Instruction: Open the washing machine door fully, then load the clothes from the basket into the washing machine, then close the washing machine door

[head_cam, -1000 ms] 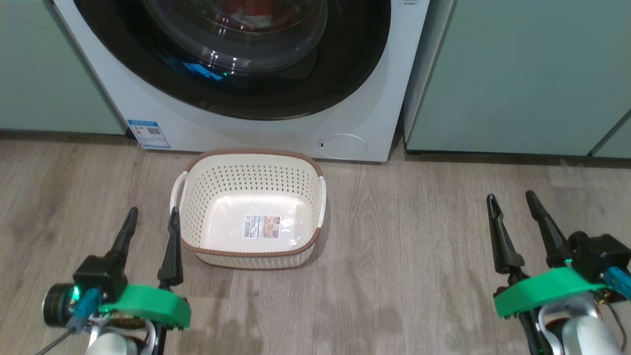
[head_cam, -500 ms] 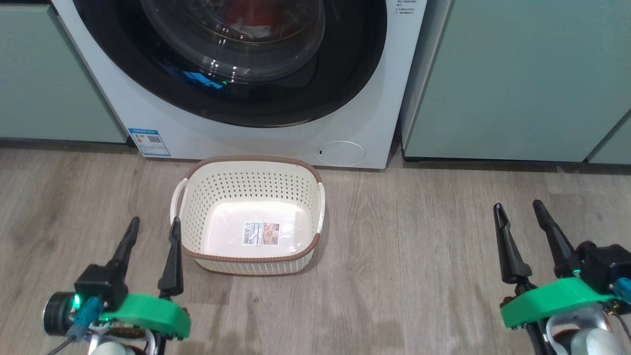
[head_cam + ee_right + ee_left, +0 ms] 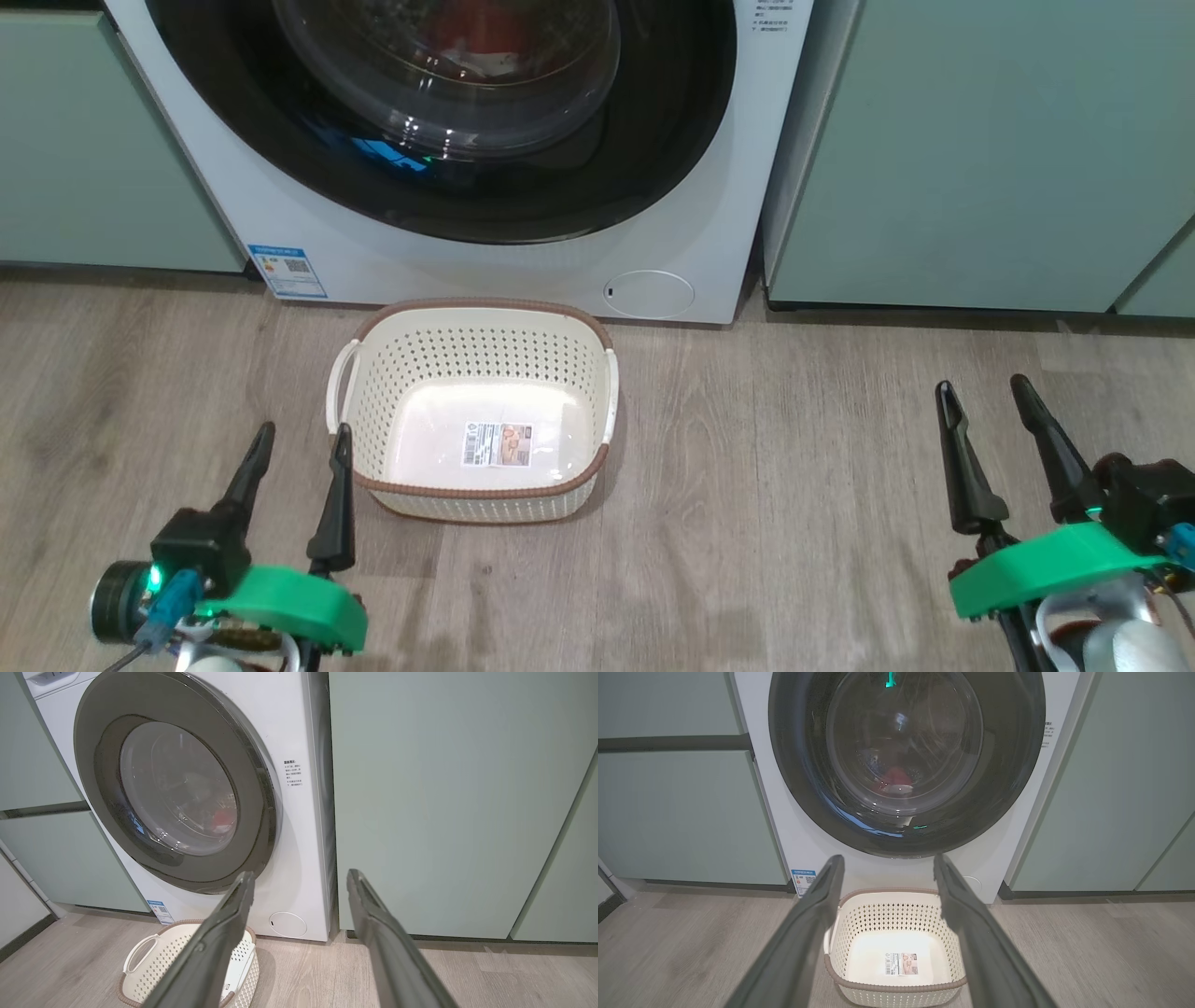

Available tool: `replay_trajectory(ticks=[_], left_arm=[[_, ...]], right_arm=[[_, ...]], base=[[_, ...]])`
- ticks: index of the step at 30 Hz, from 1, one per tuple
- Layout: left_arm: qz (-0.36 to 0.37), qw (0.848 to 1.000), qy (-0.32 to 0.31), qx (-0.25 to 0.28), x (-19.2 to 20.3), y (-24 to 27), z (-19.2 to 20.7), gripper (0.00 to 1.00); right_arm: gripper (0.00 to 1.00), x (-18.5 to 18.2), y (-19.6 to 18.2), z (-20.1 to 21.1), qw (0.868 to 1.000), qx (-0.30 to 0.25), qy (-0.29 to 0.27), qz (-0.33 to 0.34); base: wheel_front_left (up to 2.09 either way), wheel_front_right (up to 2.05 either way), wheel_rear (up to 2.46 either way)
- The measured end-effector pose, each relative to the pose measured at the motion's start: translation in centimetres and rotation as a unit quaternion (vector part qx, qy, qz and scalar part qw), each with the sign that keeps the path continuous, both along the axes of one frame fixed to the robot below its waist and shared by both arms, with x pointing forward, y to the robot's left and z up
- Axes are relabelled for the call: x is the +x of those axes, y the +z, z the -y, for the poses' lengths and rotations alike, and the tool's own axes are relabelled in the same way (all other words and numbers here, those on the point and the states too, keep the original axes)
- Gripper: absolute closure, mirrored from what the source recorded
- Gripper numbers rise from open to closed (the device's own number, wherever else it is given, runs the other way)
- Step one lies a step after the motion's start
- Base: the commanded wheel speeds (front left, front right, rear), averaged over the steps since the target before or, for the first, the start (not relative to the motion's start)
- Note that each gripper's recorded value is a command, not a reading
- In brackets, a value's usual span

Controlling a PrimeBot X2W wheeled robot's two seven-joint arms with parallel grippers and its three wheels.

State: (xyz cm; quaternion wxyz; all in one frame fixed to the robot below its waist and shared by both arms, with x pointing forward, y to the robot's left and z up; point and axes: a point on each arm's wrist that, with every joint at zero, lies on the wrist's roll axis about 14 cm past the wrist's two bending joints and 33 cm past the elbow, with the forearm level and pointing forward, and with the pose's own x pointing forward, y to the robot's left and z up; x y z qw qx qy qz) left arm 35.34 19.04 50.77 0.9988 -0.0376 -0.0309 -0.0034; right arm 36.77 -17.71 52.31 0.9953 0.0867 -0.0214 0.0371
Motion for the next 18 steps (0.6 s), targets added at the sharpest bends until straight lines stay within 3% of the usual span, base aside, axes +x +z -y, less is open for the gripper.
replay_trajectory(ticks=[16,17,18], left_arm=[[-0.003,1.000,-0.001,0.003,-0.11,-0.11,0.10,0.00],[-0.003,1.000,-0.002,0.002,-0.11,-0.12,0.17,1.00],[-0.008,1.000,-0.003,0.001,-0.15,-0.41,0.24,1.00]], right_arm=[[0.00,-0.32,-0.54,-0.04,1.000,0.000,0.001,-0.008],[1.00,-0.32,-0.54,-0.04,1.000,0.000,0.001,-0.008],[1.00,-0.34,-0.83,-0.05,1.000,0.001,0.001,-0.013]], base=[[0.00,0.00,0.00],[0.00,0.00,0.00],[0.00,0.00,0.00]])
